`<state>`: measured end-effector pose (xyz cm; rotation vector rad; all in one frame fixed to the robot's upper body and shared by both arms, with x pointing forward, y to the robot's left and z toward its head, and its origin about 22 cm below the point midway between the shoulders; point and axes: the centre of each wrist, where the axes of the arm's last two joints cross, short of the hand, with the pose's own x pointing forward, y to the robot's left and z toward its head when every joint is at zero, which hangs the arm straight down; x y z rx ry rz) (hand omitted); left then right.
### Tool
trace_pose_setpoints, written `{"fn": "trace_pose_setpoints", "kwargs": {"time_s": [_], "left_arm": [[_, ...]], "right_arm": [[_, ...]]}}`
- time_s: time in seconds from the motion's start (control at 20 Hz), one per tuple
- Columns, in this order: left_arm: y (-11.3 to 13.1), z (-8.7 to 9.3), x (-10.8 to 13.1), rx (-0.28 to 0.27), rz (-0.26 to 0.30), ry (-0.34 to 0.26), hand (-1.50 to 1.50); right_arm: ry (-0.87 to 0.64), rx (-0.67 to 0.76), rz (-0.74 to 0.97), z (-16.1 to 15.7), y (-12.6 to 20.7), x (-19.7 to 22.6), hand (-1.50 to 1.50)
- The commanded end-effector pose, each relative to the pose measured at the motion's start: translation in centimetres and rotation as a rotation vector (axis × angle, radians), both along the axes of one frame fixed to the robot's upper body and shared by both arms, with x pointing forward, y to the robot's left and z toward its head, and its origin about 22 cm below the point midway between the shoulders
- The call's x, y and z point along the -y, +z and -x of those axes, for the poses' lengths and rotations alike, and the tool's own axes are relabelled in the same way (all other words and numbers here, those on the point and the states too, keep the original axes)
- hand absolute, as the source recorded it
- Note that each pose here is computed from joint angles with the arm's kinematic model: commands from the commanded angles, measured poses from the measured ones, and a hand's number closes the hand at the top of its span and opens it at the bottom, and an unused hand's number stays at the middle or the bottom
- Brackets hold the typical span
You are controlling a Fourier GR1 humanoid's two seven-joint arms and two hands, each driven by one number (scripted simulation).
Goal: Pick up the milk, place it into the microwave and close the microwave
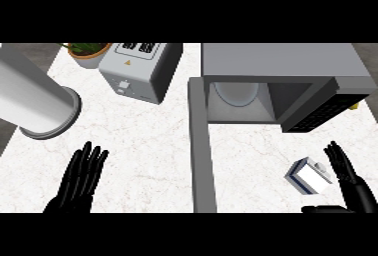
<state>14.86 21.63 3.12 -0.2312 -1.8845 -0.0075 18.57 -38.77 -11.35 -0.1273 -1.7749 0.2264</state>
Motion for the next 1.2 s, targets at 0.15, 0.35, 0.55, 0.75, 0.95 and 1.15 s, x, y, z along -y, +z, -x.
{"fn": "trace_pose_setpoints", "kwargs": {"time_s": [0.15, 0.35, 0.55, 0.75, 0.95, 1.15], "left_arm": [[0.9, 0.8, -1.0, 0.002, -0.002, 0.006, -1.50], [-0.4, -0.1, -2.3, -0.010, -0.003, 0.003, -1.50], [-0.1, 0.4, -3.5, 0.002, 0.008, 0.001, -1.50], [1.1, 1.1, -4.2, 0.007, -0.009, -0.013, -1.50], [0.0, 0.7, -4.4, 0.011, -0.007, 0.005, -1.50], [-0.2, -1.0, -5.6, 0.008, -0.002, 0.003, -1.50]], "right_arm": [[0.005, 0.103, -0.038, -1.1, -2.2, 0.1, 1.50], [-0.018, 0.112, -0.038, -3.3, -1.6, -0.2, 1.50], [-0.040, 0.123, 0.076, -2.5, -2.6, -0.3, 1.50], [0.009, 0.058, 0.123, -1.9, -3.7, -1.1, 1.50], [-0.191, 0.040, 0.178, -6.3, -2.7, -5.4, 1.50], [-0.254, 0.075, 0.176, -6.3, -4.8, -11.9, 1.50]]}}
